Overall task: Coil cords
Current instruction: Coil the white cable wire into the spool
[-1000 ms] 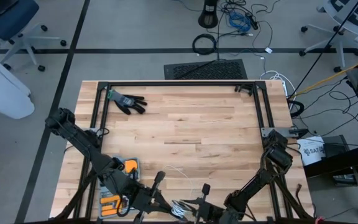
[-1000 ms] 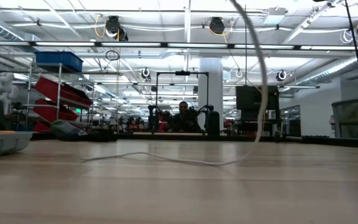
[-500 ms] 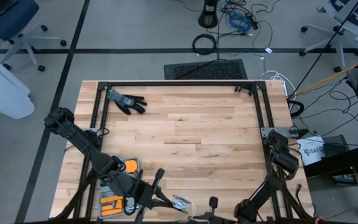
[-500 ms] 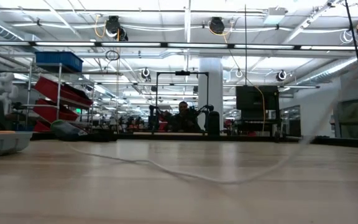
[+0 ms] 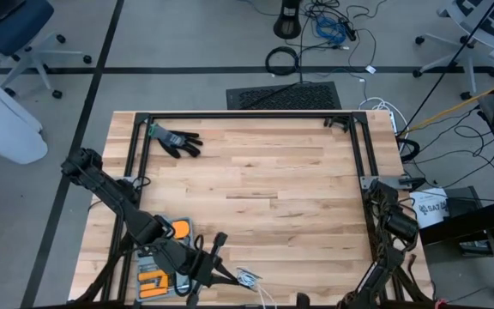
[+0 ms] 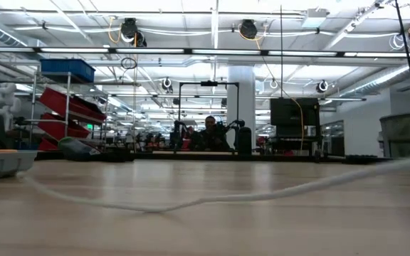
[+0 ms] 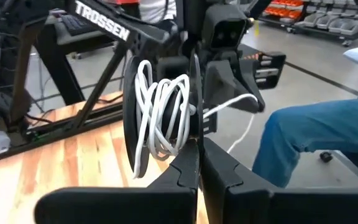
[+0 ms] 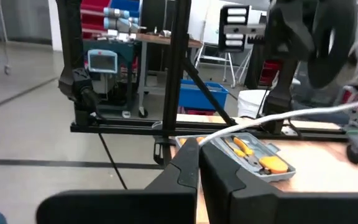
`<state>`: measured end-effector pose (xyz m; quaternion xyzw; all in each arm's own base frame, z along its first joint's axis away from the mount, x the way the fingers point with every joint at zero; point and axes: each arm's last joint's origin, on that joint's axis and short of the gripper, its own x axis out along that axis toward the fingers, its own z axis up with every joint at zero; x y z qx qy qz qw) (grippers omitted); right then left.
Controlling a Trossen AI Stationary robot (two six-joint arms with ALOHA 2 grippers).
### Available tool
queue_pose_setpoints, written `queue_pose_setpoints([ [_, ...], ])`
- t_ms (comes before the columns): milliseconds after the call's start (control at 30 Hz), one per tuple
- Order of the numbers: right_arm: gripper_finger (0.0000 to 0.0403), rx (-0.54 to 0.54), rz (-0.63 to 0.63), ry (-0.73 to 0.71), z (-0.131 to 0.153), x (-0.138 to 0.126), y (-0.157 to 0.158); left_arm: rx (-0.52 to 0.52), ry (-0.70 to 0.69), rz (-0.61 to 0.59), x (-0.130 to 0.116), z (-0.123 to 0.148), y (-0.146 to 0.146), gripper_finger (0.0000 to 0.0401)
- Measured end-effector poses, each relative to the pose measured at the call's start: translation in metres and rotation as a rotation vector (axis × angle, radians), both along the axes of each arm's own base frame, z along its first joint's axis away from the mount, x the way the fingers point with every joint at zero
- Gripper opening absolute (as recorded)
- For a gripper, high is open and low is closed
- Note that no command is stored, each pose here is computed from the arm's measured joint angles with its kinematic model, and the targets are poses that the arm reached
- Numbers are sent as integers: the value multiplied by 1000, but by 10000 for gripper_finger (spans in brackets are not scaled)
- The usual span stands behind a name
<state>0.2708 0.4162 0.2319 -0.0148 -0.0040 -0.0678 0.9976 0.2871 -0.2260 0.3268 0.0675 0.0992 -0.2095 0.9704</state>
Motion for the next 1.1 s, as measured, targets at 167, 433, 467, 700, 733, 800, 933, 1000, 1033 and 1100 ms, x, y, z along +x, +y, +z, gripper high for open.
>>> queue_pose_setpoints([
  [167,0,-71,-18,38,21,-1,9,-23,47,-38,-1,-3,-1,6],
  [433,0,-207,-64,85,52,2,12,-63,129,-137,-4,-8,-3,6],
  [467,0,-225,-66,89,56,3,11,-70,135,-148,-4,-8,-4,6],
  [700,0,-324,-82,95,90,10,7,-76,174,-197,-6,-10,-4,6],
  [733,0,-340,-86,96,94,12,6,-87,182,-211,-6,-10,-5,6],
  [800,0,-370,-81,94,102,16,3,-99,196,-227,-7,-10,-5,6],
  [933,0,-406,-36,81,114,26,-4,-103,200,-245,-7,-10,-6,6],
  [1000,0,-413,1,69,120,32,-9,-99,209,-248,-7,-12,-6,6],
  [1033,0,-412,21,63,124,35,-13,-100,209,-250,-7,-12,-6,6],
  [1100,0,-415,47,60,129,42,-21,-102,207,-252,-7,-11,-6,6],
])
